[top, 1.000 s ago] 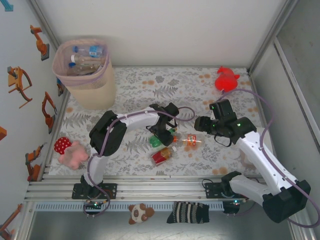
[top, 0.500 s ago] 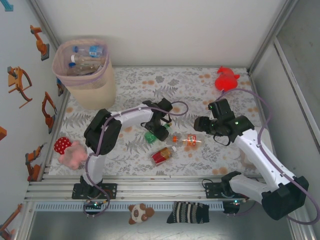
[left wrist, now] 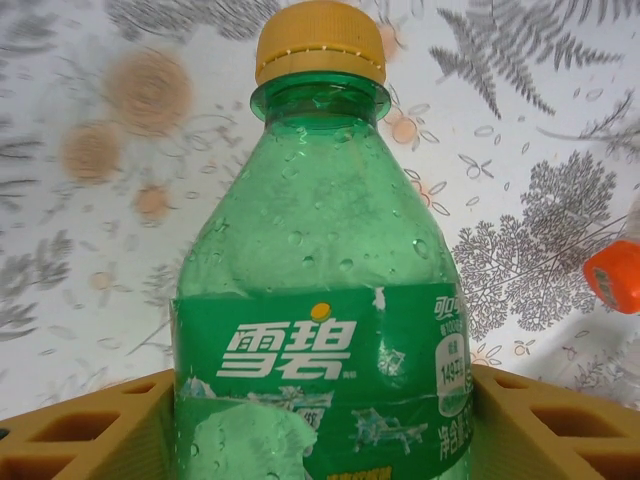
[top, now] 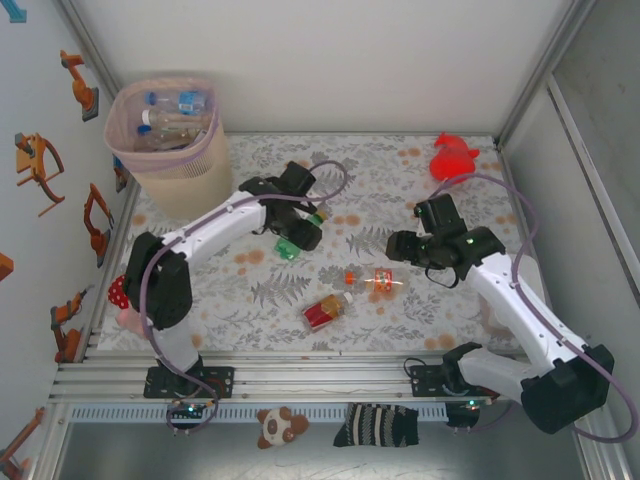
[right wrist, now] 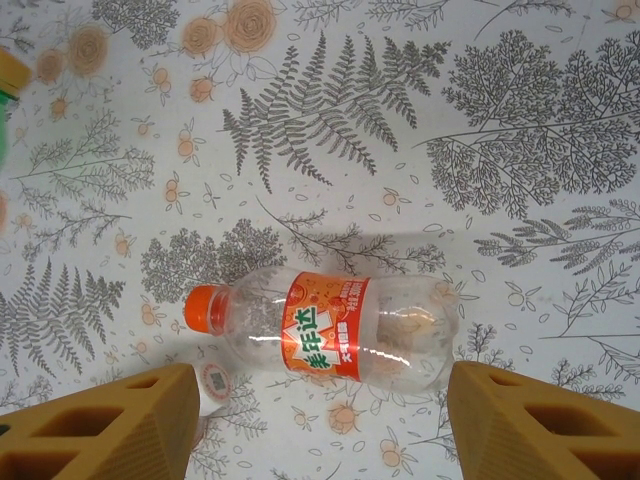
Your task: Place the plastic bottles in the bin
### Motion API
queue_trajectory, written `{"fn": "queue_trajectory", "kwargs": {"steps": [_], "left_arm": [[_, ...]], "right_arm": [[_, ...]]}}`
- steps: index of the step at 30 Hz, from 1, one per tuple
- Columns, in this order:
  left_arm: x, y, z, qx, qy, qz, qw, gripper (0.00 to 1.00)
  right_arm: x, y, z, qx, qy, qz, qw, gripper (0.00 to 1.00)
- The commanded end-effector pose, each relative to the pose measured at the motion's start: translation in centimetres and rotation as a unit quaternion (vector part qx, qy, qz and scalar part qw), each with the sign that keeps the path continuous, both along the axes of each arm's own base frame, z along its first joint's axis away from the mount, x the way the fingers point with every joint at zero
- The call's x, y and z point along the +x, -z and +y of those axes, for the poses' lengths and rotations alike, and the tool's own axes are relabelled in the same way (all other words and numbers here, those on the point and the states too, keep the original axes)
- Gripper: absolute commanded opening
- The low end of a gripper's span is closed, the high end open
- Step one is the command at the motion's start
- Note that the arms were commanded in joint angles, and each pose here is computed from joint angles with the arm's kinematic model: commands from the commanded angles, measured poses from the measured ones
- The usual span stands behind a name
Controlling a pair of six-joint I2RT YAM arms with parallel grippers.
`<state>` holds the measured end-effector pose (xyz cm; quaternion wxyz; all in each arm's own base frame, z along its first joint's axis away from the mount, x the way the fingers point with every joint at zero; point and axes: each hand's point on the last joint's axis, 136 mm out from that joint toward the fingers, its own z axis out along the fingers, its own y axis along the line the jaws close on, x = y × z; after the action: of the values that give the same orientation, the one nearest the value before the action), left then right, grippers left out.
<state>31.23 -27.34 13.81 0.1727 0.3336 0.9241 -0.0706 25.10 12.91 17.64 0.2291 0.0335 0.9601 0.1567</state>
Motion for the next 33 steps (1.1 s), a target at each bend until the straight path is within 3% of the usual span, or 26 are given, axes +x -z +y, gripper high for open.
{"fn": "queue_trajectory", "kwargs": {"steps": [1,7,21,24,33], "left_arm": [[0.7,-5.4,2.1,-0.024,-0.017,-0.041,0.999,0.67],[2.2,-12.6,6.0,-0.075,-0.058,-0.095,0.991,0.68],[4.9,-25.4,15.2,-0.105,-0.140,-0.224,0.959,0.70],[5.1,-25.0,14.9,-0.114,-0.128,-0.200,0.965,0.70],[5.9,-17.9,13.0,-0.074,-0.127,-0.120,0.982,0.72]], "right_arm": [[0.6,-1.3,-0.1,0.001,-0.003,-0.016,1.000,0.66],[0.8,-1.4,0.0,0.002,-0.005,-0.019,1.000,0.66],[1.5,-2.0,0.7,0.012,-0.013,-0.026,1.000,0.66],[1.5,-1.9,0.7,0.014,-0.014,-0.027,0.999,0.66],[1.3,-1.6,0.6,0.012,-0.013,-0.025,1.000,0.66]]}}
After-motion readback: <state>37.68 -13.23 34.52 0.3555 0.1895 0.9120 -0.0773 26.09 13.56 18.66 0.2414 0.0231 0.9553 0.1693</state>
